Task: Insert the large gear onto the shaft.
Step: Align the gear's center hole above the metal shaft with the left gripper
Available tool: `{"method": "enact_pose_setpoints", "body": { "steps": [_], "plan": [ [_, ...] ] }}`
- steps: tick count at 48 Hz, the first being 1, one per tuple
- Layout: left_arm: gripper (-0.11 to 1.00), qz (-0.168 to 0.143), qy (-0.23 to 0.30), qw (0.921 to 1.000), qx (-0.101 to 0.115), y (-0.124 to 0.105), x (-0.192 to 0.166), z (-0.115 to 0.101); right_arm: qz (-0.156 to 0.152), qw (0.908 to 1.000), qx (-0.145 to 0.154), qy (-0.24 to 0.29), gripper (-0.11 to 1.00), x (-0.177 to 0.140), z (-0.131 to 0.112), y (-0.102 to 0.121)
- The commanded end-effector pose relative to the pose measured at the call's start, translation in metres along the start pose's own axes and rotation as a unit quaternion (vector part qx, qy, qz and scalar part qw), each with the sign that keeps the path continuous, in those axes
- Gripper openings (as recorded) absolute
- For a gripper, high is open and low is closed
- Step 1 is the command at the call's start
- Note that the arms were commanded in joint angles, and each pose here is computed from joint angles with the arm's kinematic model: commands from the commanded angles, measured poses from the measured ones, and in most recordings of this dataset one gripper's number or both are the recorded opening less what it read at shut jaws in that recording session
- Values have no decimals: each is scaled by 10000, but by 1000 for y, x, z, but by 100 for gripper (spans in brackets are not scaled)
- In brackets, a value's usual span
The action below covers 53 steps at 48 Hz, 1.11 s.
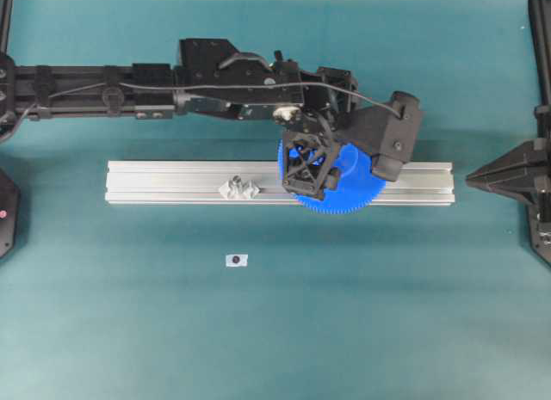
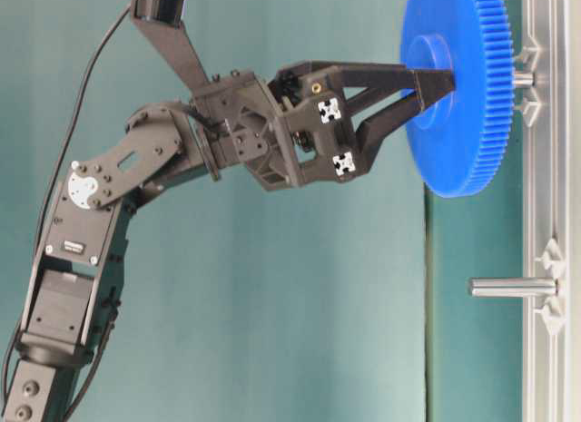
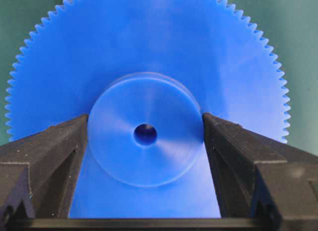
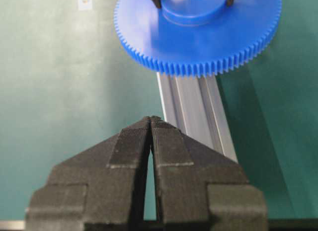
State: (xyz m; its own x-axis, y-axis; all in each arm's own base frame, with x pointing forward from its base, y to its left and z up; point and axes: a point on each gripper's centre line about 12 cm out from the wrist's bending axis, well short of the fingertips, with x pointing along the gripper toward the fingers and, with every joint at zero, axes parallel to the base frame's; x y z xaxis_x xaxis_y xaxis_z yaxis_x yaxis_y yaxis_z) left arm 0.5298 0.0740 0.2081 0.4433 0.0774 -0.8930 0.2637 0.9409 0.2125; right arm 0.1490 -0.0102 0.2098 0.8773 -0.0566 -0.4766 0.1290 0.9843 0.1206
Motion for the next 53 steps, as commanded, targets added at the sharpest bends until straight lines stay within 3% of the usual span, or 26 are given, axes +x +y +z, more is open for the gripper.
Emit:
{"method": "enact_pose_setpoints", "body": {
  "steps": [1,24,41,53],
  "plan": [
    [79,124,-178,9998,-48,9,-13,9,-8,10000,38,-71,9,0,5,0],
    [79,31,-37,10000,28,3,-15,11,-1,9999,30,-124,10,-2,6,0],
    [84,192,-385,9990,86,10,-38,30,-1,9999,37,-124,10,-3,6,0],
    [85,120,-336,9993,102,4,-30,32,1,9999,44,-116,10,-2,5,0]
  ]
}}
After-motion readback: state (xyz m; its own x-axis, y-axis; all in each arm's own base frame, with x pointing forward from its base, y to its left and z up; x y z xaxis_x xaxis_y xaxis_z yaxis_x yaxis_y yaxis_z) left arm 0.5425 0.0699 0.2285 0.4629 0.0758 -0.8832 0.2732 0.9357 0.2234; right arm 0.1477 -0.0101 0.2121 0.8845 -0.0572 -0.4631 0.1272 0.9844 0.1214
